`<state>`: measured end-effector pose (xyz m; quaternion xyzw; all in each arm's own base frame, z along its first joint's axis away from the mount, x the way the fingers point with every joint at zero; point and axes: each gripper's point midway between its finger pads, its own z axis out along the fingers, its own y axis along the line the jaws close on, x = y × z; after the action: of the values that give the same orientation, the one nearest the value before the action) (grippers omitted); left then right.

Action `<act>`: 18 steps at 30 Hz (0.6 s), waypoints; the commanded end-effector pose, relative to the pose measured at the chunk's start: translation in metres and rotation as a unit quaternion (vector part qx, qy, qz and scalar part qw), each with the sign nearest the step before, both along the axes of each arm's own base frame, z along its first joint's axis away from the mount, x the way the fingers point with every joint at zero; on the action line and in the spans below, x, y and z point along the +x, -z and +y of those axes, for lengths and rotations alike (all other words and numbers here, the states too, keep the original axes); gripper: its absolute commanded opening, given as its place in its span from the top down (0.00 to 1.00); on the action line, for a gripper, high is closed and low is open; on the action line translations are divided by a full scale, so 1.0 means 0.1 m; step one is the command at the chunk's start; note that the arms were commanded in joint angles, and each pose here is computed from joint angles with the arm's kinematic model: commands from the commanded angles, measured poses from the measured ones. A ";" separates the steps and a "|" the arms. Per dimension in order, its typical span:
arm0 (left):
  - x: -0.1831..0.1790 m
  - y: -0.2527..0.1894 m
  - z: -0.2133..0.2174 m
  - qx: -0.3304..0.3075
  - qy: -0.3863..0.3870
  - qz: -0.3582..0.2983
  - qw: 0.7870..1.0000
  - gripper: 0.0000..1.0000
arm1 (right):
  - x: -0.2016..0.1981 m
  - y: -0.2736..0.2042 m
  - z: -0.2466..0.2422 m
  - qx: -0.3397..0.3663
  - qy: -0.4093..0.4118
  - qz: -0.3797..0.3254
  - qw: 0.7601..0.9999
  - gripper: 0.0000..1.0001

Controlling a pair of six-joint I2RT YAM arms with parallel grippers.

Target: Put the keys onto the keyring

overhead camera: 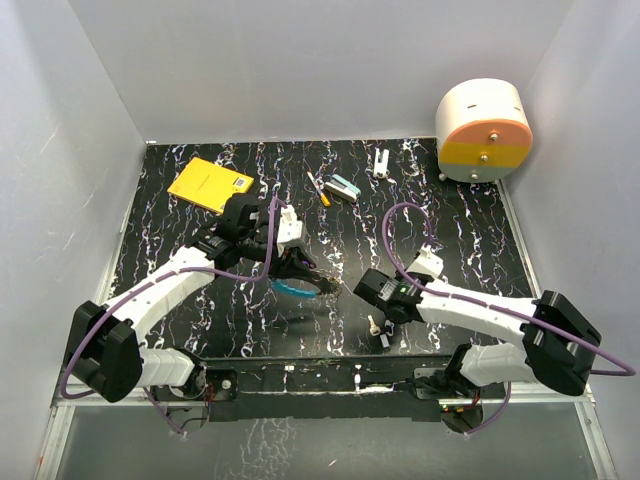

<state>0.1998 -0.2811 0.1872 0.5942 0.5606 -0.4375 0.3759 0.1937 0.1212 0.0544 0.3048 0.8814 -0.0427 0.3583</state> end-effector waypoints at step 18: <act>-0.10 -0.15 0.00 -0.026 0.016 -0.026 0.999 1.00 | -0.12 -0.10 0.33 0.086 -0.037 0.038 0.995 0.54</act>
<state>0.1981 -0.2793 0.1824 0.5922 0.5637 -0.4356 0.3765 0.1778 0.1518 0.0449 0.2938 0.9112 0.0194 0.2880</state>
